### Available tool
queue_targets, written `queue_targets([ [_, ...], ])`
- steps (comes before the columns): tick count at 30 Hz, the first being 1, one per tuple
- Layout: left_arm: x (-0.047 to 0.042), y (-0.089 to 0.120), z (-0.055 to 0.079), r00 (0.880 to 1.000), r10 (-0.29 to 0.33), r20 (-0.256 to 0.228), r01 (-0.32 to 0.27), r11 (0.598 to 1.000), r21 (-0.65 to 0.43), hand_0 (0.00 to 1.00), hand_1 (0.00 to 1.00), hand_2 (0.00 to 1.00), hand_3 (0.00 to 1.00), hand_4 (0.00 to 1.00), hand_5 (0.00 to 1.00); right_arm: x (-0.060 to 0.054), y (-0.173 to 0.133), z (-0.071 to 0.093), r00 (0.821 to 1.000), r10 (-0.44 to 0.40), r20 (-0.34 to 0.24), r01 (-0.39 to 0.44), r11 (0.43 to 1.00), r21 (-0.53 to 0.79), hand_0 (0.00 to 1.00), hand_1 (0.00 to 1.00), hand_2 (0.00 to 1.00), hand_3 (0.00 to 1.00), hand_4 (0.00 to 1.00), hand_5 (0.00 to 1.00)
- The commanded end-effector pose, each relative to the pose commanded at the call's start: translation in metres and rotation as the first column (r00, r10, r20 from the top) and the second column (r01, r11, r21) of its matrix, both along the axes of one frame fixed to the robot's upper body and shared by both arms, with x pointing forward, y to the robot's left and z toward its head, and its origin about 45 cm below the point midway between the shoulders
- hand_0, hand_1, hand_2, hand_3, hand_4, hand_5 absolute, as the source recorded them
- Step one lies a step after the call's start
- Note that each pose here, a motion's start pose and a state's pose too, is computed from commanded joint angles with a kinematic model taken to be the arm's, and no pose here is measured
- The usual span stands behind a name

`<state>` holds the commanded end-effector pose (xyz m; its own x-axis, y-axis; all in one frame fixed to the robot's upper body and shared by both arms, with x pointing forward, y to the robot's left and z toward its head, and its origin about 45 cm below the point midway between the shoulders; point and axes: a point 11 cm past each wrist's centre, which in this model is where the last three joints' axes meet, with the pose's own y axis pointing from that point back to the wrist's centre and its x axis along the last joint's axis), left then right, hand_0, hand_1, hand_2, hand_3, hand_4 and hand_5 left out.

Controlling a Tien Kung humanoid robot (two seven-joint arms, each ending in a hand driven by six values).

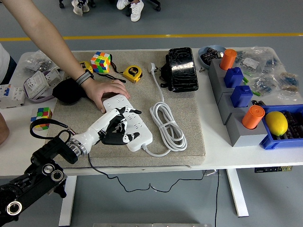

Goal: Put the plug near the board,insert it into the board,press the button,pull the plug out

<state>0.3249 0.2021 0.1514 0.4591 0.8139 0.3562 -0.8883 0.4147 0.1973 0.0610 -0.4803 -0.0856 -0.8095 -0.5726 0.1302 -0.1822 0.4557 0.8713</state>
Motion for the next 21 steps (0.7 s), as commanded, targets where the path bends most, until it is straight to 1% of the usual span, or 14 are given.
queue_targets([
  [2, 0.0034, 0.008, -0.005, 0.998, 0.066, 0.018, -0.065, 0.995, -0.078, 0.068, 0.081, 0.168, 0.648, 0.629, 0.016, 0.000, 0.000, 0.000, 1.000, 0.001, 0.000, -0.001, 1.000, 0.000, 0.495, 0.588, 0.544, 0.511, 0.858, 0.365],
  [3, 0.0048, 0.011, -0.006, 0.996, 0.091, 0.026, -0.088, 0.989, -0.118, 0.068, 0.081, 0.168, 0.648, 0.629, 0.016, 0.001, 0.000, 0.000, 1.000, 0.001, 0.000, -0.001, 1.000, 0.000, 0.495, 0.588, 0.544, 0.511, 0.858, 0.365],
  [5, 0.0063, 0.014, -0.005, 0.992, 0.124, 0.035, -0.115, 0.975, -0.192, 0.067, 0.077, 0.167, 0.629, 0.639, 0.018, 0.000, 0.001, 0.000, 1.000, 0.000, -0.001, 0.000, 1.000, 0.001, 0.496, 0.588, 0.544, 0.511, 0.858, 0.366],
  [6, 0.0072, 0.016, -0.004, 0.989, 0.143, 0.031, -0.132, 0.964, -0.233, 0.067, 0.077, 0.167, 0.629, 0.639, 0.018, 0.000, 0.001, 0.000, 1.000, -0.001, -0.001, 0.001, 1.000, 0.002, 0.496, 0.588, 0.544, 0.511, 0.858, 0.366],
  [7, 0.0081, 0.017, -0.004, 0.986, 0.162, 0.021, -0.151, 0.951, -0.272, 0.067, 0.077, 0.167, 0.629, 0.639, 0.018, 0.000, 0.001, 0.000, 1.000, -0.001, -0.001, 0.001, 1.000, 0.002, 0.496, 0.588, 0.544, 0.511, 0.858, 0.366],
  [9, 0.0103, 0.020, -0.003, 0.980, 0.199, -0.013, -0.192, 0.921, -0.338, 0.067, 0.077, 0.167, 0.629, 0.639, 0.018, 0.000, 0.001, 0.000, 1.000, -0.001, -0.001, 0.001, 1.000, 0.001, 0.496, 0.588, 0.544, 0.511, 0.858, 0.366],
  [10, 0.0111, 0.022, -0.003, 0.976, 0.214, -0.035, -0.212, 0.907, -0.365, 0.067, 0.077, 0.167, 0.629, 0.639, 0.018, 0.000, 0.001, 0.000, 1.000, -0.001, -0.001, 0.001, 1.000, 0.001, 0.496, 0.588, 0.544, 0.511, 0.858, 0.366],
  [11, 0.0120, 0.023, -0.003, 0.971, 0.231, -0.060, -0.235, 0.888, -0.395, 0.067, 0.073, 0.167, 0.625, 0.649, 0.050, 0.000, 0.001, 0.000, 1.000, -0.002, -0.002, 0.002, 1.000, 0.001, 0.496, 0.589, 0.544, 0.511, 0.858, 0.366],
  [12, 0.0127, 0.025, -0.004, 0.967, 0.243, -0.082, -0.255, 0.873, -0.415, 0.067, 0.073, 0.167, 0.625, 0.649, 0.050, 0.000, 0.001, 0.000, 1.000, -0.001, -0.002, 0.001, 1.000, 0.001, 0.496, 0.589, 0.544, 0.511, 0.858, 0.366],
  [14, 0.0136, 0.026, -0.006, 0.958, 0.262, -0.121, -0.288, 0.849, -0.443, 0.067, 0.073, 0.167, 0.625, 0.649, 0.050, 0.000, 0.001, 0.000, 1.000, 0.000, -0.001, 0.000, 1.000, 0.002, 0.496, 0.589, 0.544, 0.511, 0.858, 0.366],
  [16, 0.0134, 0.026, -0.007, 0.956, 0.262, -0.133, -0.294, 0.848, -0.441, 0.067, 0.073, 0.167, 0.625, 0.649, 0.050, 0.000, 0.001, 0.000, 1.000, 0.001, -0.001, -0.001, 1.000, 0.002, 0.496, 0.589, 0.544, 0.511, 0.858, 0.366],
  [21, 0.0124, 0.027, -0.010, 0.954, 0.264, -0.142, -0.300, 0.851, -0.431, 0.073, 0.077, 0.170, 0.625, 0.649, 0.048, 0.000, 0.001, 0.000, 1.000, 0.001, -0.002, -0.001, 1.000, 0.002, 0.496, 0.588, 0.544, 0.511, 0.858, 0.367],
])
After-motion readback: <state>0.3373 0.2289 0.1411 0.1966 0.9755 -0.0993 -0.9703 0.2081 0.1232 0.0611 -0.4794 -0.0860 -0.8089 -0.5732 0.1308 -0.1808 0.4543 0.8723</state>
